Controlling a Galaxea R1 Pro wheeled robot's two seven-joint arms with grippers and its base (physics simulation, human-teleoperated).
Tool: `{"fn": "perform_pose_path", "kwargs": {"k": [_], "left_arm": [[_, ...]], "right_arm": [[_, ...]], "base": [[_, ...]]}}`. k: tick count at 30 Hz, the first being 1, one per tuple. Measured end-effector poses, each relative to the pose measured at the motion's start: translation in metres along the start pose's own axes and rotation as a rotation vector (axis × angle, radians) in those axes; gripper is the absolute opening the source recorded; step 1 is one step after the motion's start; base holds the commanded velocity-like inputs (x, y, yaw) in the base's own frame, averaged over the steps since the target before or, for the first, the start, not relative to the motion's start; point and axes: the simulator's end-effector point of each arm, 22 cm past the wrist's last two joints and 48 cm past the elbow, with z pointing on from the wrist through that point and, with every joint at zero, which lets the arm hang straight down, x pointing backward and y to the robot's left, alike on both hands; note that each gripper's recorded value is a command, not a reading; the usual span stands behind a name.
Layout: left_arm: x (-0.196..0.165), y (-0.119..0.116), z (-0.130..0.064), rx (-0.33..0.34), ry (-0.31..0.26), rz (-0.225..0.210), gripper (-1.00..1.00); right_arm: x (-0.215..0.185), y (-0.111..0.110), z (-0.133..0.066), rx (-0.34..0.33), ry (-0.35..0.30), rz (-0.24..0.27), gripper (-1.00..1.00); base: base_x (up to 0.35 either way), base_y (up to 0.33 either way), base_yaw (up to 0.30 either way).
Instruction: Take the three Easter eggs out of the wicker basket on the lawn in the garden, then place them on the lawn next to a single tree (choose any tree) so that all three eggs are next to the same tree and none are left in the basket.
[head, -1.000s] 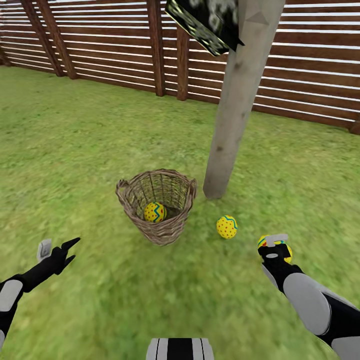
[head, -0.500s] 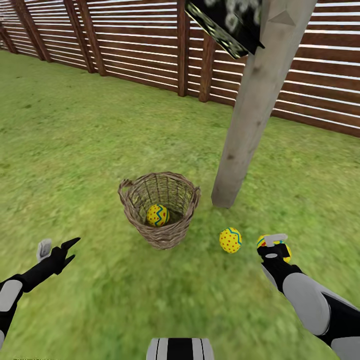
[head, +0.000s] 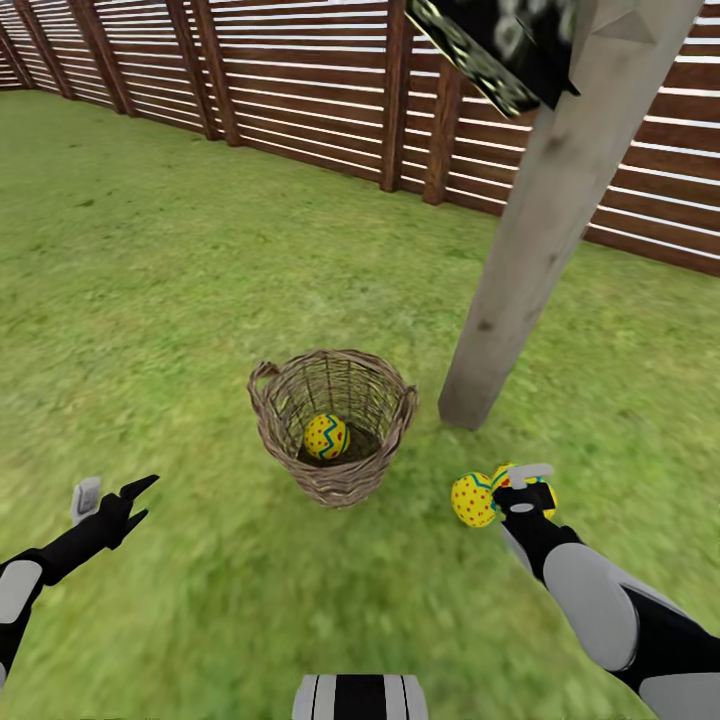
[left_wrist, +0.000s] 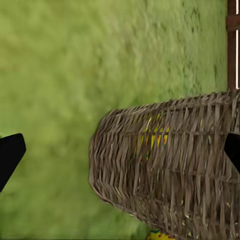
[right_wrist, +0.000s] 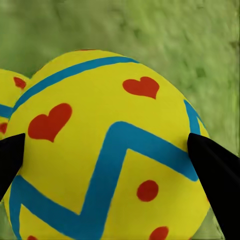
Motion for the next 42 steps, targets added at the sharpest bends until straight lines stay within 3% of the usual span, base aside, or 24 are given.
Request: {"fn": "perform_pose_path", "kwargs": {"k": [5, 10, 16, 19, 33, 42], "left_arm": [[0.003, 0.012, 0.003, -0.019, 0.007, -0.003, 1.00], [0.007, 0.022, 0.006, -0.035, 0.015, -0.009, 1.00], [0.013, 0.035, 0.009, -0.055, 0.026, -0.017, 1.00], [0.015, 0.042, 0.011, -0.066, 0.031, -0.018, 1.00], [0.032, 0.073, 0.019, -0.116, 0.058, -0.033, 1.00], [0.035, 0.074, 0.020, -0.119, 0.060, -0.037, 1.00]], "right_arm": [[-0.016, -0.022, 0.010, 0.054, -0.033, 0.021, -1.00], [-0.009, -0.023, 0.017, 0.068, -0.021, 0.025, -1.00], [0.037, -0.017, 0.022, 0.077, 0.088, 0.109, -1.00], [0.050, -0.010, 0.024, 0.068, 0.135, 0.104, -1.00], [0.075, 0.003, 0.039, 0.063, 0.161, 0.082, -1.00], [0.073, 0.000, 0.039, 0.069, 0.159, 0.082, -1.00]], "base": [[0.000, 0.000, 0.000], [0.000, 0.000, 0.000], [0.000, 0.000, 0.000], [0.000, 0.000, 0.000], [0.000, 0.000, 0.000], [0.201, 0.000, 0.000]]}}
